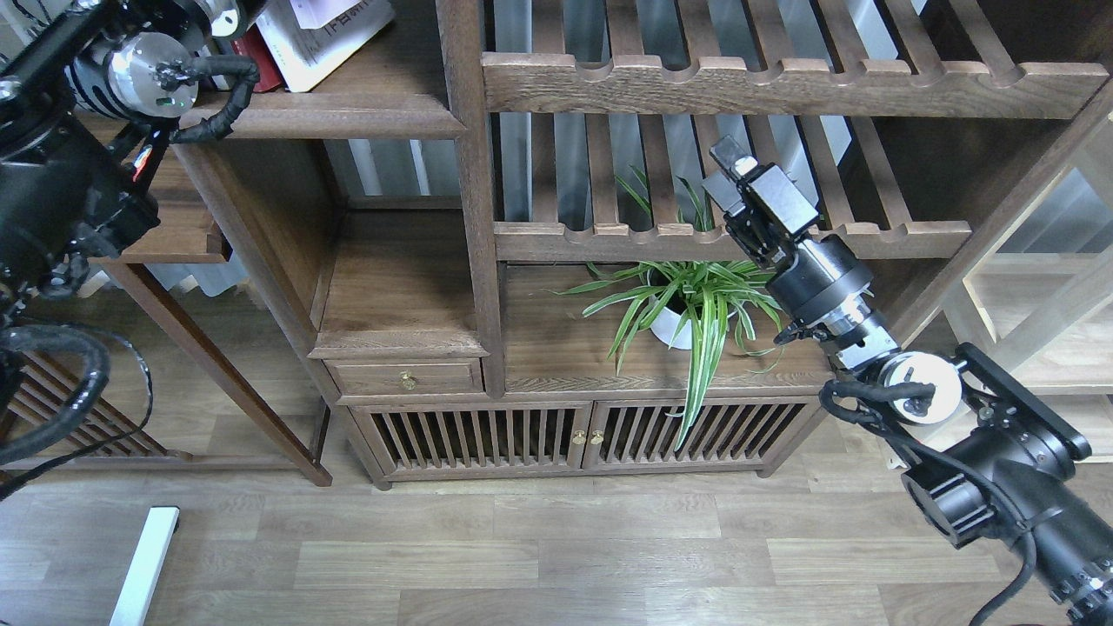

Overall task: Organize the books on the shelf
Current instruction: 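Push the white book upright into the upper shelf with the left gripper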

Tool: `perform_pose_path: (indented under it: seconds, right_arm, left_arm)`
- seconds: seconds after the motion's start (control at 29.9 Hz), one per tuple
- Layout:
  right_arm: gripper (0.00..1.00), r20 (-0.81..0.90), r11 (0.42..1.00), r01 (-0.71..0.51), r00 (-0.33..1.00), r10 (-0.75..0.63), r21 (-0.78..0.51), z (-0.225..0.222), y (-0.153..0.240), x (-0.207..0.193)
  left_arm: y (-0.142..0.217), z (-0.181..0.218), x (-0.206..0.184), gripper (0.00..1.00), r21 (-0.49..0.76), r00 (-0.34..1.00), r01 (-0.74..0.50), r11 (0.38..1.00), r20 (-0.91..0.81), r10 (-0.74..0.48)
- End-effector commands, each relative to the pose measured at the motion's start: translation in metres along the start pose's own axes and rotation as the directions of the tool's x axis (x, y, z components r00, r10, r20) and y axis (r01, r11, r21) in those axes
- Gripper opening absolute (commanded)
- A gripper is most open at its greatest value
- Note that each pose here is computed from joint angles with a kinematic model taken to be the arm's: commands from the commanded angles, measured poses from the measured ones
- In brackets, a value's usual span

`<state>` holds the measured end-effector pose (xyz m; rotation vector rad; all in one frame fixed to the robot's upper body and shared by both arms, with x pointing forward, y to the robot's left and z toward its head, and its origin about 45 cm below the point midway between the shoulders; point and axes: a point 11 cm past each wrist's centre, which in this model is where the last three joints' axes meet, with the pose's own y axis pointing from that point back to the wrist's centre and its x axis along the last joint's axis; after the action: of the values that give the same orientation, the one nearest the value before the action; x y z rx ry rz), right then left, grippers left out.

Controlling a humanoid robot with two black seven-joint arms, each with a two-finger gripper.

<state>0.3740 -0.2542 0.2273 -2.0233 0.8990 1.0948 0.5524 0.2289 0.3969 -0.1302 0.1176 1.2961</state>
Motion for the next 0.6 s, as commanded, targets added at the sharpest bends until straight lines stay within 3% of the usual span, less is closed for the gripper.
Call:
perform_pose_path:
  seconds: [0.0,0.3,0.57]
  right_arm:
    - [0.90,0.000,1.000,0.002,1.000,-0.002,0.000,0.000,0.000,0.000]
    - [0.90,0.001,1.000,-0.016,1.000,0.016,0.004,-0.001,0.007,0.004]
    - [0.90,-0.012,0.999,-0.037,0.999,0.037,0.005,-0.006,0.015,0.008]
  left_arm:
    - [-0.001,-0.007,-0.005,0.01,0.017,1.000,0.007,1.000,0.021,-0.008]
    - [-0.003,-0.015,-0.013,0.02,0.025,0.999,0.025,0.999,0.040,-0.026]
    - [-0.002,-0.021,-0.018,0.09,0.039,0.997,0.040,0.998,0.072,-0.043]
